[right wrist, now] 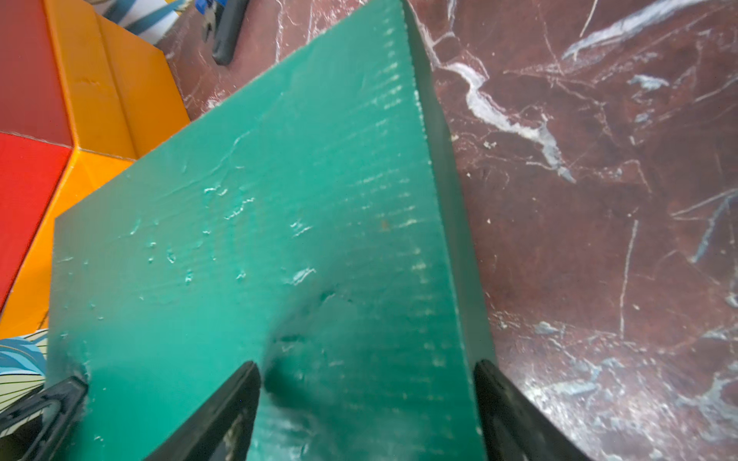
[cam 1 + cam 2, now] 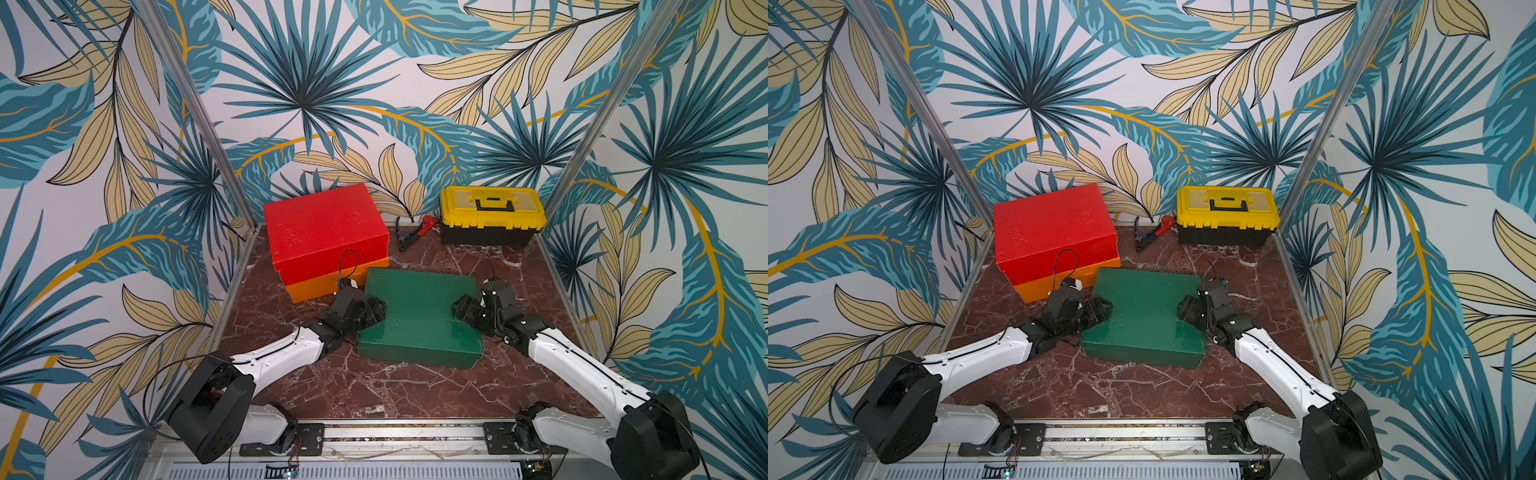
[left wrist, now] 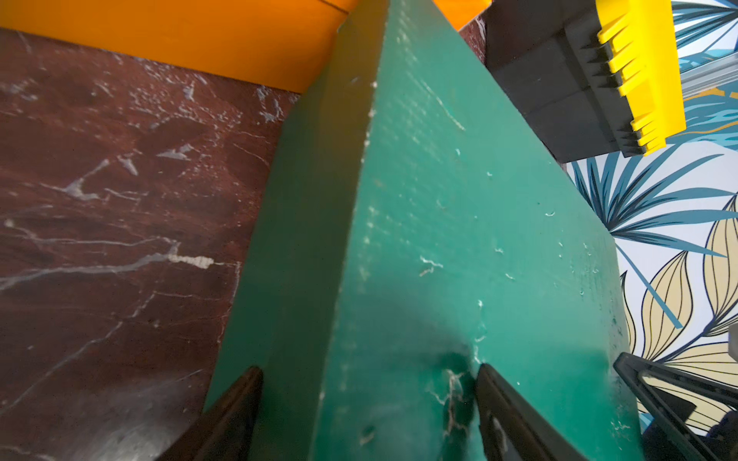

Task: Stack the shoeboxes
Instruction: Pick up the shoebox from the center of the board.

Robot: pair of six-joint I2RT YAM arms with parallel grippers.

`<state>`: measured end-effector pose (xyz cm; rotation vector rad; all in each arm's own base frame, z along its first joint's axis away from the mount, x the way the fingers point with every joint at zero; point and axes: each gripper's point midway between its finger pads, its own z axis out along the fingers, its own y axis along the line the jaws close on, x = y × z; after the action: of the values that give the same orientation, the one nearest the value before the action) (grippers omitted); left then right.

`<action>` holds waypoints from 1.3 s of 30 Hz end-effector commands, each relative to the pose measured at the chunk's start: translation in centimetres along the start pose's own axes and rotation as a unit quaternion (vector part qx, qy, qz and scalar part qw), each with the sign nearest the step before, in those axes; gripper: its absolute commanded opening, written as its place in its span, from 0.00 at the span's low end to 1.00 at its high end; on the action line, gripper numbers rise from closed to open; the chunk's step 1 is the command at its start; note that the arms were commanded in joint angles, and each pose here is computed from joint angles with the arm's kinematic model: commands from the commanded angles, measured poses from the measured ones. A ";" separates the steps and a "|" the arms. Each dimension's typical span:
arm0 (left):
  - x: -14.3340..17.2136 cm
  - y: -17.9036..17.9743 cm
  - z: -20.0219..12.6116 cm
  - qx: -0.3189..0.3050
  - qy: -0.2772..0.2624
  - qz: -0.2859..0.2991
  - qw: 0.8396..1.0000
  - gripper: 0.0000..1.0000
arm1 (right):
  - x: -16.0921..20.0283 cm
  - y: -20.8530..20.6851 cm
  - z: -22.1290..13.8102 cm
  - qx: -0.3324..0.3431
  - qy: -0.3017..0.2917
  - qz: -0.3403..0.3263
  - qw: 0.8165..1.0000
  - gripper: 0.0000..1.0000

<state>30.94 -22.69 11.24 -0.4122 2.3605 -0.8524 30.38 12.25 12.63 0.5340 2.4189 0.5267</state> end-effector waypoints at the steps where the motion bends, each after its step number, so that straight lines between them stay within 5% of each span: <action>1: 4.4 -7.9 -1.5 0.145 0.102 0.023 0.984 0.82 | 3.4 10.0 -2.5 -0.204 0.094 -0.033 0.974 0.85; 13: 4.1 -4.1 -1.5 0.113 0.091 0.008 0.989 0.83 | 1.2 3.4 0.0 -0.130 0.070 0.007 0.989 0.96; 19: 3.9 -2.8 -0.5 0.085 0.089 0.005 0.992 0.83 | 0.2 -1.2 -0.9 -0.005 0.030 -0.010 0.999 0.97; 26: 3.0 -1.5 -0.4 0.046 0.073 0.010 0.996 0.83 | -0.9 -4.4 -1.9 0.081 -0.008 -0.024 0.996 0.99; 39: 1.8 -0.6 -0.7 0.001 0.058 0.015 0.998 0.83 | -2.6 -6.2 -3.3 0.129 -0.059 -0.039 0.989 0.99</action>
<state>28.76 -24.12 10.98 -0.3385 2.4511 -0.9521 29.12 6.36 12.54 0.5658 2.4216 0.2312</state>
